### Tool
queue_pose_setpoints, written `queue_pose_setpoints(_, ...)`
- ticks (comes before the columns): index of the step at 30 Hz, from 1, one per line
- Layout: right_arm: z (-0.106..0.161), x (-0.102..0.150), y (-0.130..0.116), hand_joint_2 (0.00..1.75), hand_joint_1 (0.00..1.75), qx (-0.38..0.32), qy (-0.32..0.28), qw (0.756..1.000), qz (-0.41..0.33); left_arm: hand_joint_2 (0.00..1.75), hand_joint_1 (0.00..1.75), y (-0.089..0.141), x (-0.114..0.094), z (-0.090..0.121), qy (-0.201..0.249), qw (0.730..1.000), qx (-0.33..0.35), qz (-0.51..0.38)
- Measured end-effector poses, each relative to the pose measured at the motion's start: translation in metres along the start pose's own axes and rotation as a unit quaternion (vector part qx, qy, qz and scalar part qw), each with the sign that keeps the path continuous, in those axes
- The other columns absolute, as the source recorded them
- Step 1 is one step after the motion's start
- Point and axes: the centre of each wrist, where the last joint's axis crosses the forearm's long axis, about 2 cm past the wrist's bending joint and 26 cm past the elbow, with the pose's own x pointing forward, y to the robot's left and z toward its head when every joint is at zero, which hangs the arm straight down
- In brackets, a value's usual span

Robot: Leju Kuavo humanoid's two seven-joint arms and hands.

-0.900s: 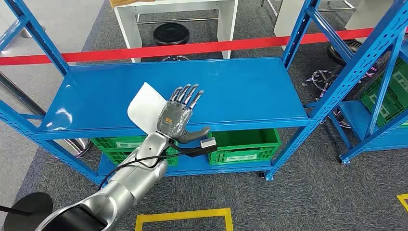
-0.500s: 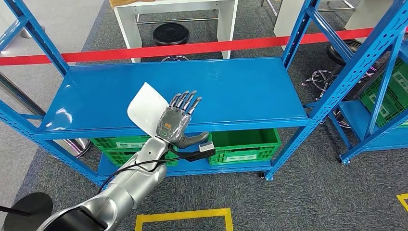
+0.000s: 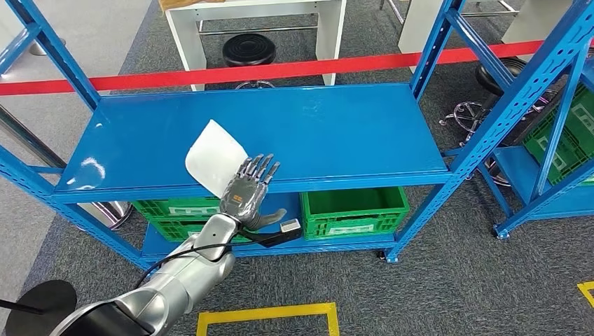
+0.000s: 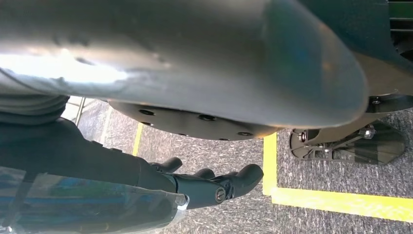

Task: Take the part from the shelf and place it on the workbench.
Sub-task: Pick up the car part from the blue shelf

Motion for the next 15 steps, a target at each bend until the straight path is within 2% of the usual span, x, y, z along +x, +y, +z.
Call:
queue_pose_setpoints(10,0.0,0.0,0.0,0.0,0.0,-0.003,0.001,1.0,-0.002,1.75,0.0,-0.01,-0.006,0.01,0.025,0.999,-0.024,-0.03)
queue_pose_setpoints(15,0.0,-0.001,-0.001,0.0,0.0,-0.003,0.002,1.0,-0.004,1.75,0.0,-0.012,-0.012,0.013,0.023,0.998,-0.027,-0.048)
